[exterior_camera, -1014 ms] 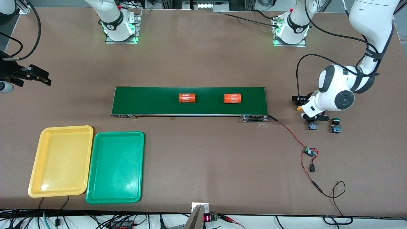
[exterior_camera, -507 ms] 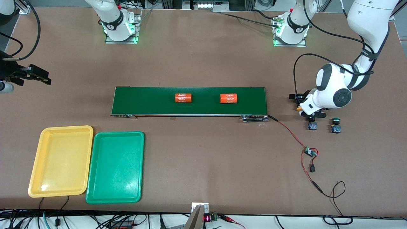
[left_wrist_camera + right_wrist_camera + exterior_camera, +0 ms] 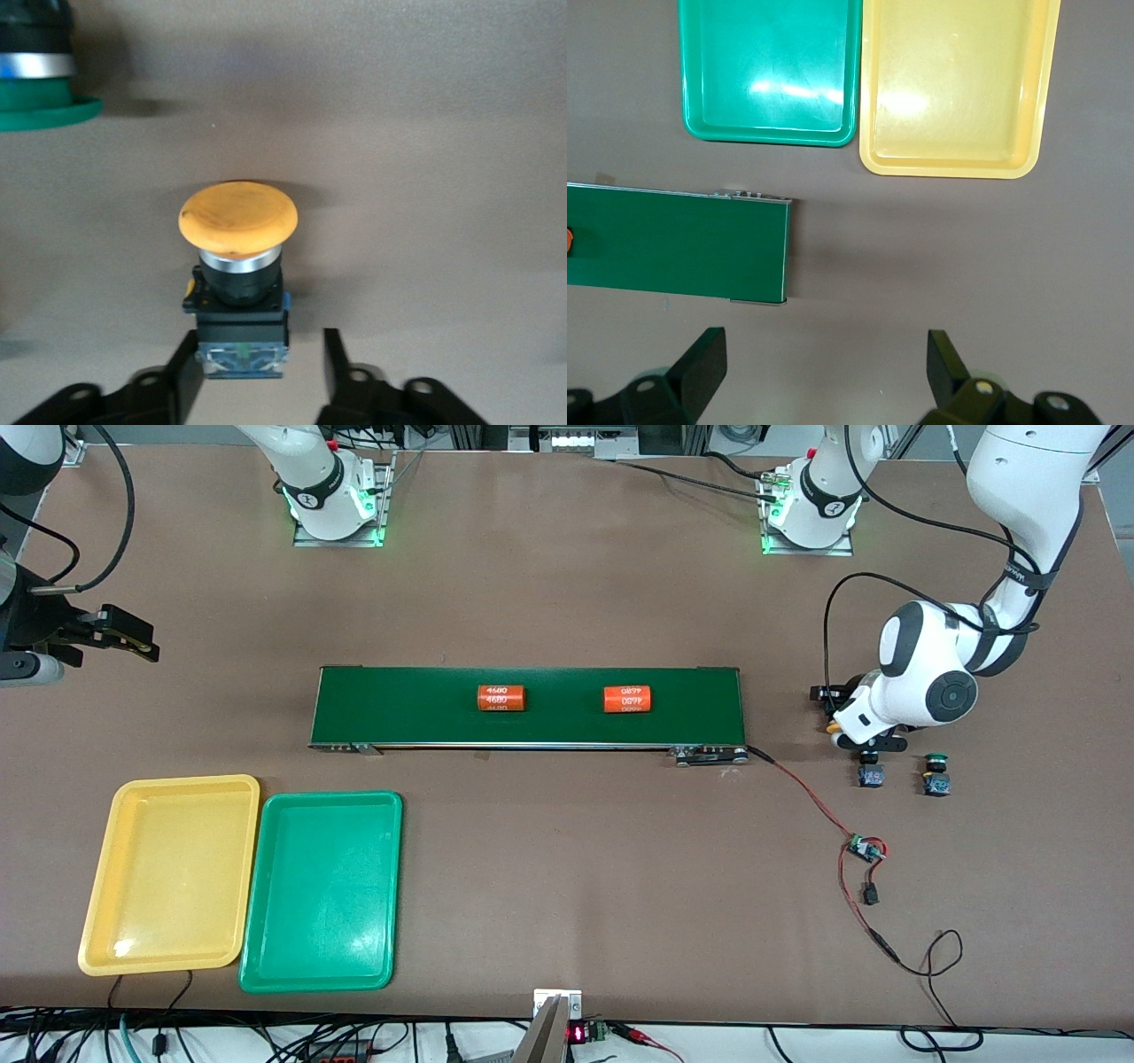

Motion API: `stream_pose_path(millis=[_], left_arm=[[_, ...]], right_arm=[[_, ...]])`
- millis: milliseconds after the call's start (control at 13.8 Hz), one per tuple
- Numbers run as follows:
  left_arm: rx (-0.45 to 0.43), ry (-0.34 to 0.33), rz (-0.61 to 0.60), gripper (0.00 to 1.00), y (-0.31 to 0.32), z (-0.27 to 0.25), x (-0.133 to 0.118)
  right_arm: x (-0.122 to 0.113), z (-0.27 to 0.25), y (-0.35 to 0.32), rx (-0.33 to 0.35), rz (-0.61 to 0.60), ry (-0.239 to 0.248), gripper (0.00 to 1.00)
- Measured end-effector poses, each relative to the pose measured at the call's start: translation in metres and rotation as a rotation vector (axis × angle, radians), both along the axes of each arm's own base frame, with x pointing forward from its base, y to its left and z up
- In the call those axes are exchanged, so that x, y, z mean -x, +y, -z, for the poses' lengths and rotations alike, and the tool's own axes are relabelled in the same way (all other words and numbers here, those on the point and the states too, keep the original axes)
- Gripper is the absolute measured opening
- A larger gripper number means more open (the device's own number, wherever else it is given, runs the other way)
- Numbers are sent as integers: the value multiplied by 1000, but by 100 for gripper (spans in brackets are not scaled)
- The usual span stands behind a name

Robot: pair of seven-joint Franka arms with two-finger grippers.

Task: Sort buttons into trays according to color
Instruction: 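Grasp the yellow-capped button with the left gripper and lift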

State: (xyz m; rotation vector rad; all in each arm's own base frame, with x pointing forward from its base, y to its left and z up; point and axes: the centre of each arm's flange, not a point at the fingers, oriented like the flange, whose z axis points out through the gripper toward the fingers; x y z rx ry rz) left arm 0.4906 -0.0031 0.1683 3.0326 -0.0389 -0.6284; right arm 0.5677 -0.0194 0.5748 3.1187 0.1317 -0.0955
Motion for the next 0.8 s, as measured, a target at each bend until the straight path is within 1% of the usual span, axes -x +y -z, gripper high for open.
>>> stream_pose_path(millis=[72, 217, 362, 579, 796], left_arm=[[0, 0, 1, 41, 0, 0, 0], [0, -3, 1, 41, 0, -1, -1], [0, -30, 12, 41, -3, -12, -8], [-5, -120, 76, 41, -36, -56, -21], [-7, -197, 158, 41, -83, -97, -22]], right_arm=[[0, 0, 0, 0, 0, 0, 100], [0, 0, 0, 0, 0, 0, 100], [0, 0, -2, 0, 3, 0, 100], [0, 0, -1, 0, 2, 0, 100], [0, 0, 4, 0, -8, 0, 100]])
